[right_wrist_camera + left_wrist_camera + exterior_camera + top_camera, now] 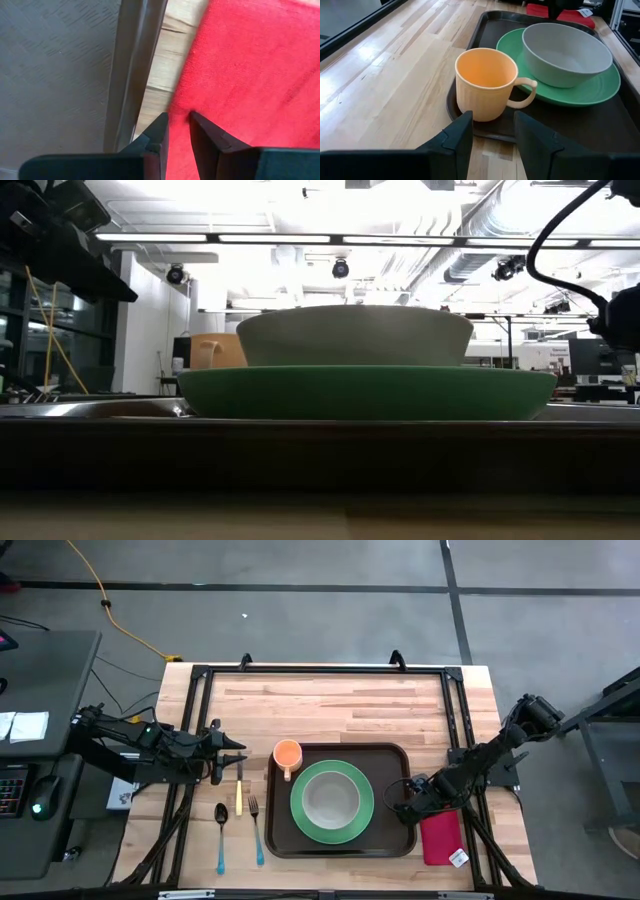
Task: Set up tray
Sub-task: Put the red napkin to the right of the green plate on the brown tray
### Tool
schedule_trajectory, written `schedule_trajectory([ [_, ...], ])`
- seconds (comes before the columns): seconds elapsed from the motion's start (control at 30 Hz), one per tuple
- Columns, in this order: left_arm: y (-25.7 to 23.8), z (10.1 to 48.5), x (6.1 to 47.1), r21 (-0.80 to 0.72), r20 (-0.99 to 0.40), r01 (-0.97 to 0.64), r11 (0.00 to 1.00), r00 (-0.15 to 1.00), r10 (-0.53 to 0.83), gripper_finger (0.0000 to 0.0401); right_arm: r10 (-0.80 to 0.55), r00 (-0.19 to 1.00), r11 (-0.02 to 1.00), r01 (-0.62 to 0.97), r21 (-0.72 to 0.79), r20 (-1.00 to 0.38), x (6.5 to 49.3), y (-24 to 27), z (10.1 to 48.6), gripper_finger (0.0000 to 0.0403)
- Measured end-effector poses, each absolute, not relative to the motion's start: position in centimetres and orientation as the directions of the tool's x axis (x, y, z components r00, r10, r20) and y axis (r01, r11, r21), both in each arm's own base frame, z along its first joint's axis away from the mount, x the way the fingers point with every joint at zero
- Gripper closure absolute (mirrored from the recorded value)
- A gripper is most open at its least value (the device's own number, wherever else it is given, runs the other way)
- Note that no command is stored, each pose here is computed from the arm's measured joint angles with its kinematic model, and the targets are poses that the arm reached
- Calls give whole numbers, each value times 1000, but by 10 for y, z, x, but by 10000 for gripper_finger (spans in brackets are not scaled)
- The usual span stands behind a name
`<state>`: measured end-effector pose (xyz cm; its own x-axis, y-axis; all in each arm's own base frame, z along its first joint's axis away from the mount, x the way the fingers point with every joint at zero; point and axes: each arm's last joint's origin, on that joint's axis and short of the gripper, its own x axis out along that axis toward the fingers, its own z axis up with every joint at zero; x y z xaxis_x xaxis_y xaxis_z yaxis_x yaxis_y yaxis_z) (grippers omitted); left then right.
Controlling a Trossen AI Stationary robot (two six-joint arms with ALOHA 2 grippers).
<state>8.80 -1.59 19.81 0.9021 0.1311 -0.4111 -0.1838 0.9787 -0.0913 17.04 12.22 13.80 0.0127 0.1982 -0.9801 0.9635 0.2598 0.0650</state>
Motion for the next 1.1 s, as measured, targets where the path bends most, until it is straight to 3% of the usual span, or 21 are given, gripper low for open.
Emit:
schedule_trajectory([
  [0.67, -16, 198, 88, -95, -410, -185, 978, 903, 131, 229, 155, -45, 257, 966, -4, -987, 165, 118, 137, 347],
  [0.97, -16, 198, 88, -99, -410, -187, 977, 903, 131, 229, 142, -32, 257, 966, 5, -989, 165, 118, 137, 396],
  [1.1, -16, 198, 88, -105, -410, -190, 976, 903, 132, 229, 141, -26, 257, 966, 11, -990, 166, 118, 137, 398],
])
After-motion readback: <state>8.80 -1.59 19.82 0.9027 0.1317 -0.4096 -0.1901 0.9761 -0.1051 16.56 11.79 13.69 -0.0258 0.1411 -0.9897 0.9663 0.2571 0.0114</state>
